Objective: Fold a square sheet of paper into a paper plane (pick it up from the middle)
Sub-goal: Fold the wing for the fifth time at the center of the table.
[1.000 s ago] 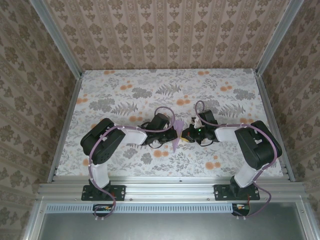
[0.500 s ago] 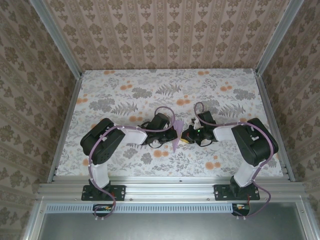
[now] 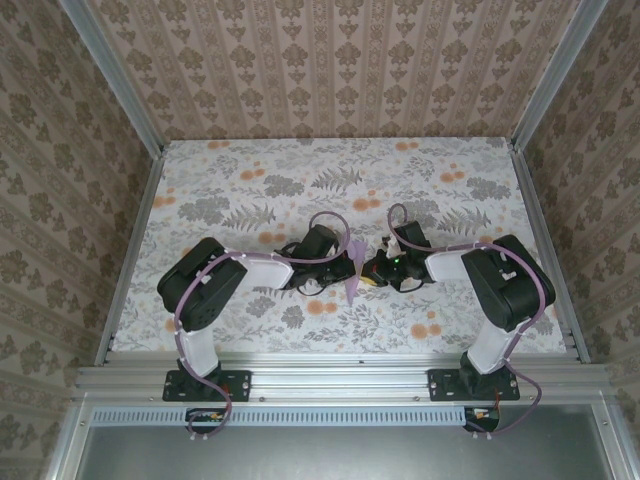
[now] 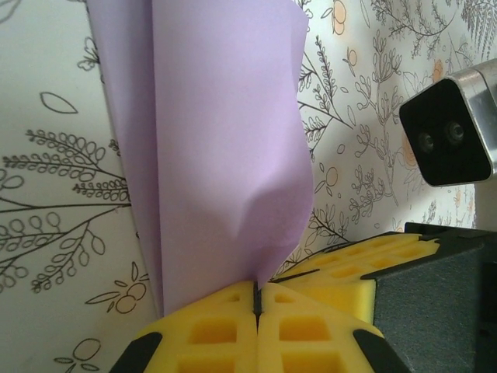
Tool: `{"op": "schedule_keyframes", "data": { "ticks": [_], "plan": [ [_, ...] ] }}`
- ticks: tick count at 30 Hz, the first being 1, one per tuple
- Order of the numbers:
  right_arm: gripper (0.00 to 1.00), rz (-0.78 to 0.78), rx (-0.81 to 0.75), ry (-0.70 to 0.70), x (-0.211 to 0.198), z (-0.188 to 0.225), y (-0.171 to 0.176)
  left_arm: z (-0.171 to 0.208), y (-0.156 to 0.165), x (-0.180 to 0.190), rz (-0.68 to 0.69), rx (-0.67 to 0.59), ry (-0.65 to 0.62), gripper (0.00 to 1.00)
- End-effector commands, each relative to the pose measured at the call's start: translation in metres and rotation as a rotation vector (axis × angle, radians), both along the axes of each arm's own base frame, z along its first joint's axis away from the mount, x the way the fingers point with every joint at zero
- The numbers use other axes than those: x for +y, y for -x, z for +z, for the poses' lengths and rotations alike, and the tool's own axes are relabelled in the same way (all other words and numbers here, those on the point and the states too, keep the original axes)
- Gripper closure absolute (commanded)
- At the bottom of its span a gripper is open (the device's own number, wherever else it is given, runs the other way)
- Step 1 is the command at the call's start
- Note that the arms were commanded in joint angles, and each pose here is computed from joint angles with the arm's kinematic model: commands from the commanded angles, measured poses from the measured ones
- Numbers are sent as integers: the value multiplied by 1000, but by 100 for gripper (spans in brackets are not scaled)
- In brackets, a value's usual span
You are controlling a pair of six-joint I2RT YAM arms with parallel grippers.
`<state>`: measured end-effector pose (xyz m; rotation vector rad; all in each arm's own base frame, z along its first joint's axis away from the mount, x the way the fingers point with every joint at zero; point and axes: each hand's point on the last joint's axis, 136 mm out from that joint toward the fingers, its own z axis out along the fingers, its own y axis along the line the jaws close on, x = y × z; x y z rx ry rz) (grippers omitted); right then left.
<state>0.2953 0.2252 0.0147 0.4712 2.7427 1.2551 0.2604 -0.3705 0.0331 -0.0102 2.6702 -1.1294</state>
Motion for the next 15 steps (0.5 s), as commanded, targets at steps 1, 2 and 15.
{"op": "schedule_keyframes", "data": {
  "ticks": [1, 2, 15],
  "plan": [
    [96, 13, 32, 13, 5, -13, 6, 4, -1, -8, -11, 13, 27, 94],
    [96, 14, 33, 11, 5, -14, 6, 3, -1, -9, -12, 16, 27, 94],
    [96, 19, 39, -5, 7, -18, 8, -1, -4, -11, 0, 19, 32, 94]
  ]
}}
